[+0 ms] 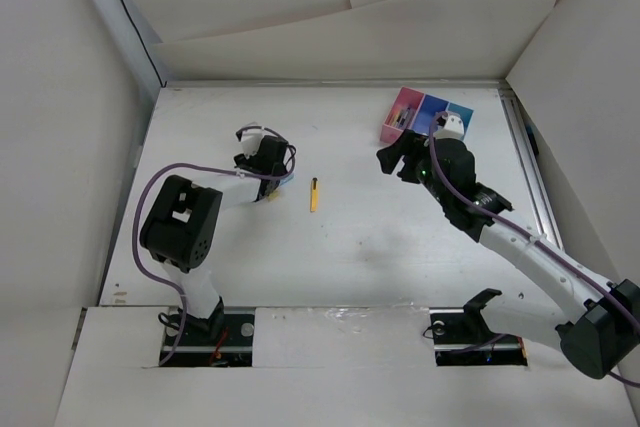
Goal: Sort the stationery into containers
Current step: Pick up the stationery from the center of the board.
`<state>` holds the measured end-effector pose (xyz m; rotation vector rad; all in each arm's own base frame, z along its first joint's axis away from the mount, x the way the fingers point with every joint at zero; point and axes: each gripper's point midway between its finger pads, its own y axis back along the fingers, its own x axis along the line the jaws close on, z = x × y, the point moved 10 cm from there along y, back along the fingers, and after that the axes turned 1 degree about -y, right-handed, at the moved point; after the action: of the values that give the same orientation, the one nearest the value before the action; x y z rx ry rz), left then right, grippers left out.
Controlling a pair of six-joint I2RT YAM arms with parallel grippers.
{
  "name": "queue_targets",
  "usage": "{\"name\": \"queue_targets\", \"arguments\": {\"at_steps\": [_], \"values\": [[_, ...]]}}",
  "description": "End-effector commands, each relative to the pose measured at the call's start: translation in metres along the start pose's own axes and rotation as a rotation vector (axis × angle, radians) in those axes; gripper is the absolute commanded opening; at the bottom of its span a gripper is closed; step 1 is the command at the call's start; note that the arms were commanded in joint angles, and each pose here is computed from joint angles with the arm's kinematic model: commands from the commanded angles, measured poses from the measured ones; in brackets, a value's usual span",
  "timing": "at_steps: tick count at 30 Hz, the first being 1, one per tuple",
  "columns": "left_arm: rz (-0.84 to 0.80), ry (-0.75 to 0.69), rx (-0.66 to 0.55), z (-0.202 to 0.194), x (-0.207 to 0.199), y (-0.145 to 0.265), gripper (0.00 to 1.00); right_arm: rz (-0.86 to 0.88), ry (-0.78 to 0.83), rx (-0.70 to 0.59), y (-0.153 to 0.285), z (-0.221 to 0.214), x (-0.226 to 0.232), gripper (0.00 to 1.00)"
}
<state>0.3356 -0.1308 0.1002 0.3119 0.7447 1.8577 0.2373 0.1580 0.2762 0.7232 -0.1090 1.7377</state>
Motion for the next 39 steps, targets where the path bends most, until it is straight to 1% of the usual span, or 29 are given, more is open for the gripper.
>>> {"name": "queue_targets", "arguments": {"at_steps": [1,3,7,11,14,16,18,21,23,24,25,26,28,29,32,33,35,36,38,39], "values": [[-0.018,0.016,-0.061,0.023,-0.011,0.004,0.55,0.046,-0.006,-0.075,0.004,0.021,0.015,0.79],[-0.018,0.016,-0.061,0.025,-0.013,0.005,0.63,0.039,-0.007,-0.080,0.004,0.022,0.015,0.79],[-0.018,0.016,-0.061,0.025,-0.013,0.005,0.72,0.046,-0.004,-0.076,0.005,0.020,0.017,0.79],[-0.002,-0.001,-0.040,0.014,-0.010,-0.003,0.72,0.041,-0.002,-0.068,0.005,0.019,0.016,0.79],[-0.002,0.000,-0.041,0.015,-0.014,-0.007,0.72,0.046,-0.004,-0.076,0.007,0.021,0.016,0.79],[0.010,0.002,-0.037,0.017,-0.013,-0.011,0.70,0.046,-0.004,-0.076,0.007,0.021,0.016,0.79],[-0.002,0.004,-0.033,0.019,-0.016,-0.012,0.70,0.039,-0.005,-0.081,0.007,0.021,0.016,0.79],[-0.011,0.011,-0.021,0.020,-0.015,-0.014,0.62,0.039,-0.005,-0.081,0.007,0.021,0.016,0.79],[-0.019,0.010,-0.015,0.018,-0.016,-0.016,0.53,0.044,-0.007,-0.088,0.009,0.023,0.016,0.79],[-0.019,0.010,-0.015,0.018,-0.016,-0.016,0.47,0.044,-0.007,-0.088,0.009,0.023,0.016,0.79],[-0.019,0.010,-0.015,0.018,-0.016,-0.016,0.38,0.037,-0.007,-0.094,0.009,0.023,0.016,0.79],[-0.041,0.022,-0.023,0.024,-0.018,-0.010,0.36,0.037,-0.007,-0.094,0.009,0.023,0.016,0.79],[-0.068,0.031,-0.043,0.032,-0.020,-0.004,0.35,0.043,-0.010,-0.102,0.012,0.025,0.017,0.79],[-0.101,0.051,-0.064,0.044,-0.025,0.005,0.35,0.034,-0.011,-0.108,0.012,0.026,0.016,0.79],[-0.173,0.022,-0.090,0.058,-0.041,0.022,0.35,0.020,-0.015,-0.133,0.016,0.028,0.014,0.79],[-0.233,0.022,-0.118,0.072,-0.058,0.036,0.35,0.011,-0.016,-0.139,0.016,0.029,0.013,0.79],[-0.296,0.006,-0.114,0.078,-0.076,0.047,0.35,0.014,-0.031,-0.157,0.021,0.031,0.012,0.79],[-0.341,0.017,-0.129,0.089,-0.091,0.051,0.35,0.014,-0.031,-0.157,0.021,0.031,0.012,0.79],[-0.432,0.004,-0.109,0.089,-0.115,0.061,0.35,0.006,-0.037,-0.179,0.027,0.036,0.010,0.79],[-0.453,-0.009,-0.091,0.084,-0.125,0.057,0.35,0.014,-0.041,-0.190,0.033,0.041,0.012,0.79]]}}
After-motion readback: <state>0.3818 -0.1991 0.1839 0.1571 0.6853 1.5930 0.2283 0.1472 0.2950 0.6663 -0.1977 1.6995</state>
